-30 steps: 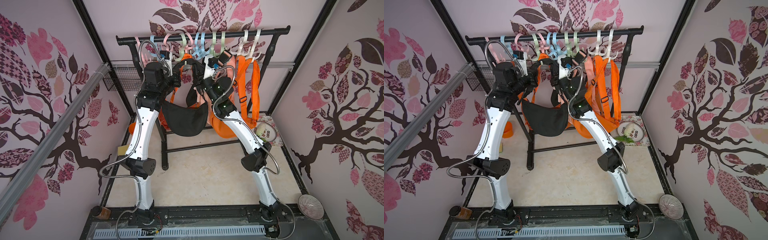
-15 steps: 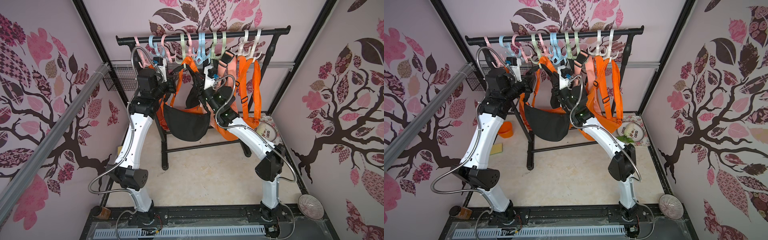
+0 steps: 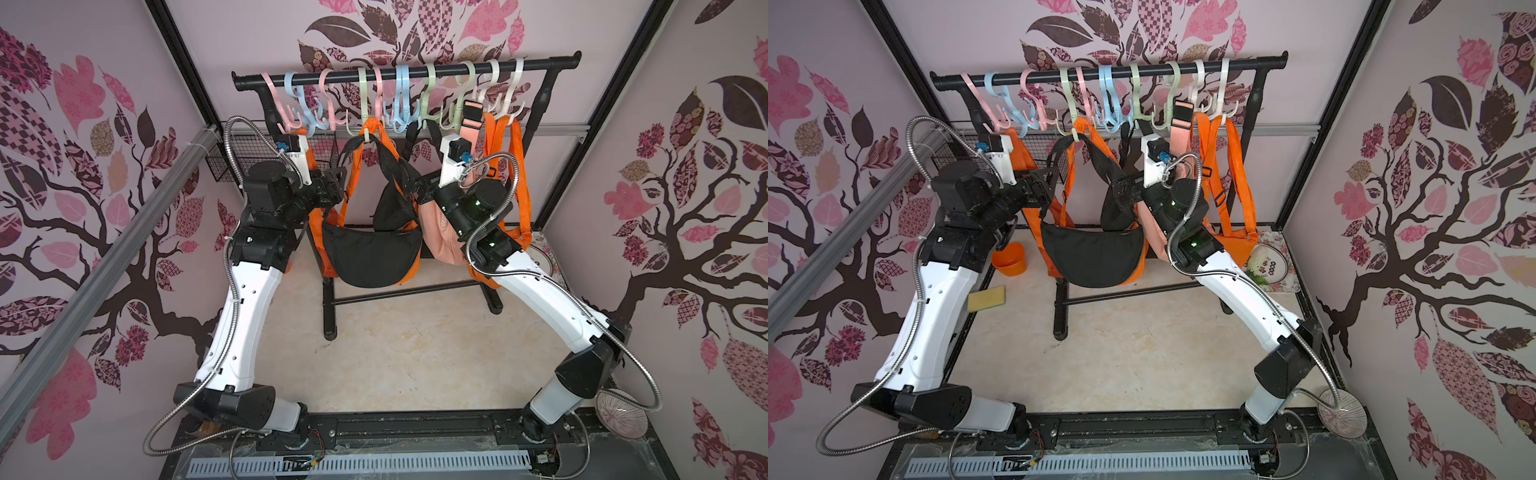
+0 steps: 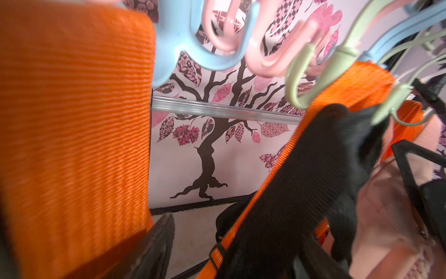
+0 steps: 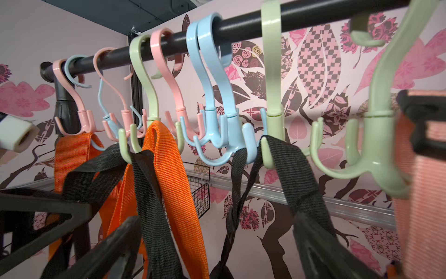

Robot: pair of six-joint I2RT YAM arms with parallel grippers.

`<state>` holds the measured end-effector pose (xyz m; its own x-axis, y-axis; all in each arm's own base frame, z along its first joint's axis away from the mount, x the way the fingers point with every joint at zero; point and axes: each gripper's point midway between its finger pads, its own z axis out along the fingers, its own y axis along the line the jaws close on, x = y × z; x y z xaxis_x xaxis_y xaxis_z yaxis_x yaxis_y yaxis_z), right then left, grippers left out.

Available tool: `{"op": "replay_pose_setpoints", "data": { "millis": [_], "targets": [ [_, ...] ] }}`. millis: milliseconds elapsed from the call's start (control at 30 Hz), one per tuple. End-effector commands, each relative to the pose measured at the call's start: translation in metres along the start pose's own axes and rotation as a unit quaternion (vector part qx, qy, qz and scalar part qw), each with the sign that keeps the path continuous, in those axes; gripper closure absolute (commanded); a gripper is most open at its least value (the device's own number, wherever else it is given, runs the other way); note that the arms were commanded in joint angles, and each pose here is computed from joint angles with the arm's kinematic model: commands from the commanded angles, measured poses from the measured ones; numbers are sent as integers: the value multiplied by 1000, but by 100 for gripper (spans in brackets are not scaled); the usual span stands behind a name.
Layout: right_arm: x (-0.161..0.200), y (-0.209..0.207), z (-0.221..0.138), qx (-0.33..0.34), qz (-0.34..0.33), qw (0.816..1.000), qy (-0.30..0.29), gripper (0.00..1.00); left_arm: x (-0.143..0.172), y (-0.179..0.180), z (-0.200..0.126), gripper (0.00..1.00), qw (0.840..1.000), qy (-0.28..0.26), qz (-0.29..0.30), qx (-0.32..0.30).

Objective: Hang the bag on a hook
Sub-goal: Hang the bag on the hook, then reset both arms

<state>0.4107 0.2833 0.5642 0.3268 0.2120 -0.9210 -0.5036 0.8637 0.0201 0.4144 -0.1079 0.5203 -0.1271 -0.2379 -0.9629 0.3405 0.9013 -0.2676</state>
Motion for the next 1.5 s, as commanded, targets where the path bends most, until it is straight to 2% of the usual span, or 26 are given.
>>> {"op": "replay_pose_setpoints", "data": {
  "millis": [0, 100, 167, 200, 233, 467, 567, 767, 800, 933, 1033, 1133, 1233, 1300, 1367, 1467],
  "targets": [
    [-20, -9, -23, 17, 10, 999, 35, 0, 5, -6, -20, 25, 1000, 1, 1, 6],
    [0, -13, -41, 24, 14, 995, 94, 0, 20, -4, -38, 20, 1000, 10, 6, -5],
    [8, -15, -60, 27, 20, 993, 111, 0, 31, -1, -51, 18, 1000, 14, 8, -12],
    [15, -18, -71, 31, 23, 992, 117, 0, 40, 1, -55, 12, 1000, 18, 8, -16],
    [23, -21, -83, 39, 26, 991, 123, 0, 47, 3, -60, 10, 1000, 18, 7, -19],
    [86, -53, -160, 118, 35, 976, 180, 0, 107, 14, -87, 8, 999, 14, 1, -44],
    [116, -71, -193, 165, 26, 964, 208, 0, 133, 26, -93, 8, 996, 20, 14, -83],
    [171, -116, -261, 281, -30, 926, 250, 0, 175, 62, -100, 7, 984, 39, 38, -170],
    [179, -121, -270, 291, -40, 922, 254, 0, 183, 69, -100, 3, 980, 43, 41, -188],
    [207, -141, -305, 338, -73, 903, 255, 0, 213, 89, -100, 3, 965, 55, 57, -248],
    [221, -147, -323, 355, -80, 899, 245, 0, 237, 101, -102, 3, 944, 67, 106, -304],
    [233, -153, -336, 378, -77, 888, 249, 0, 253, 112, -111, 3, 915, 55, 156, -369],
    [231, -173, -358, 456, -88, 854, 232, 0, 260, 120, -116, 3, 898, 25, 178, -401],
    [229, -180, -367, 484, -105, 838, 229, 0, 267, 128, -122, 3, 883, 28, 194, -426],
    [232, -182, -371, 488, -109, 833, 236, 0, 272, 135, -130, 2, 868, 31, 206, -450],
    [243, -181, -377, 482, -107, 836, 241, 0, 281, 138, -138, 3, 861, 28, 213, -461]
  ]
}}
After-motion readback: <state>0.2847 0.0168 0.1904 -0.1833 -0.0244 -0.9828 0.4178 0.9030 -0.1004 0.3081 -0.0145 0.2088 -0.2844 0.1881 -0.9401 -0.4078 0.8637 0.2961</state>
